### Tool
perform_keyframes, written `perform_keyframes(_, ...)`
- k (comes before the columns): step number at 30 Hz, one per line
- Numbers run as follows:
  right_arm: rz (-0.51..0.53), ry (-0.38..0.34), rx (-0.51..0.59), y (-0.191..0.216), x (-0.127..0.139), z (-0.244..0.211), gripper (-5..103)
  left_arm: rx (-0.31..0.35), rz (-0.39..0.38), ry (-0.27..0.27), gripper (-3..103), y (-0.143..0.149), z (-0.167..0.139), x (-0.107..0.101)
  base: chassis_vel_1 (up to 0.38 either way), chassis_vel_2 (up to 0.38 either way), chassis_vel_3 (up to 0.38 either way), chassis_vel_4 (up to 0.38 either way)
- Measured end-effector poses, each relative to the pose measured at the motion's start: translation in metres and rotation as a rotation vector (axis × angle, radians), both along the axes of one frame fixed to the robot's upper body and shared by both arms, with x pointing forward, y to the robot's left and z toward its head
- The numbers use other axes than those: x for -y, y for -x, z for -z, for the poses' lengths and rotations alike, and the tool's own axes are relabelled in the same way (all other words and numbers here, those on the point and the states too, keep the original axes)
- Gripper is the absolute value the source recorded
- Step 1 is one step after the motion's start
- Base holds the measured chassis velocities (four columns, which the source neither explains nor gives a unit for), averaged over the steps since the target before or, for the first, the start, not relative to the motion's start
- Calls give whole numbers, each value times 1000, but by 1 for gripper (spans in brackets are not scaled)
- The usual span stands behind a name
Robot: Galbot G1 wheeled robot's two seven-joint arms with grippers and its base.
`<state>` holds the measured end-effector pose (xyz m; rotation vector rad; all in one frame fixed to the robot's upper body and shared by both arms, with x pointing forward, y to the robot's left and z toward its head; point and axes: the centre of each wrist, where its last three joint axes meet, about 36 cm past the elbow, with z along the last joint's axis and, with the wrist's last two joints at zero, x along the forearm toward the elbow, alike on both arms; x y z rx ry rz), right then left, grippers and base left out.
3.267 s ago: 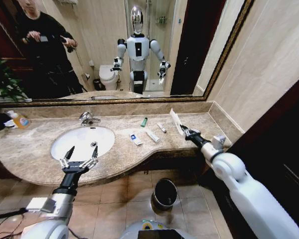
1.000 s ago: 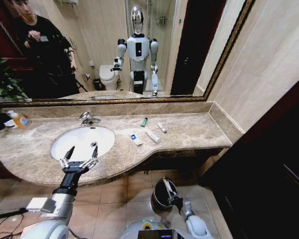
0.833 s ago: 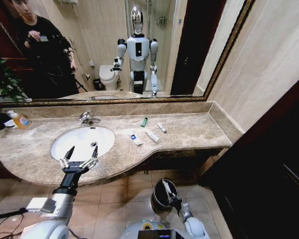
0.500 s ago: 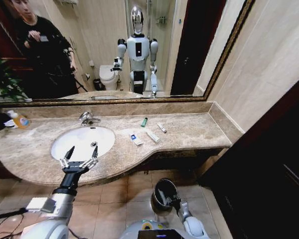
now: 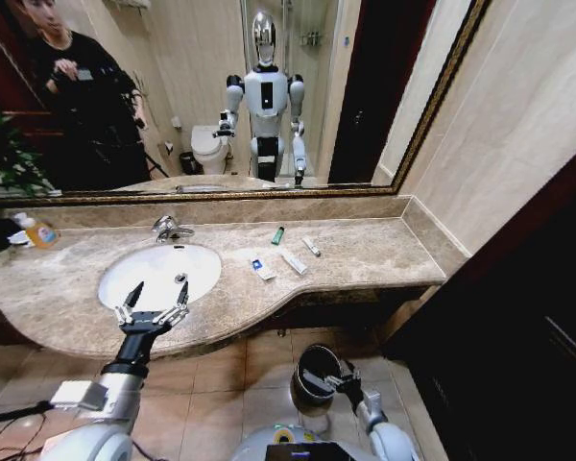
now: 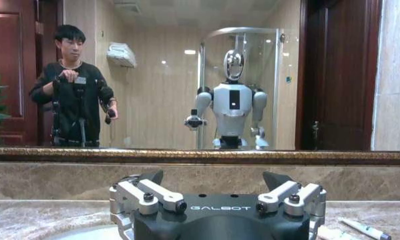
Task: Pick up the trash from the sink and place it in the trash bin.
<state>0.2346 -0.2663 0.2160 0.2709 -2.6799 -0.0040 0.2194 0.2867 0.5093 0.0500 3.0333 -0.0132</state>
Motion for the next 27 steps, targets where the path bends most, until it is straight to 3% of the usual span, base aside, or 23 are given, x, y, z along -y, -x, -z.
perform_keyframes(8, 26, -61, 64, 17, 1, -28, 100, 0, 0, 0, 100, 0, 0, 0, 0, 0, 0, 0)
perform_keyframes(12, 26, -107, 164, 17, 10, -75, 100, 0, 0, 0, 100, 0, 0, 0, 0, 0, 0, 0)
perform_keyframes(16, -18, -141, 249, 4, 11, -131, 100, 0, 0, 0, 100, 0, 0, 0, 0, 0, 0, 0)
perform_keyframes(27, -158, -156, 312, -50, -11, -205, 100, 0, 0, 0, 100, 0, 0, 0, 0, 0, 0, 0)
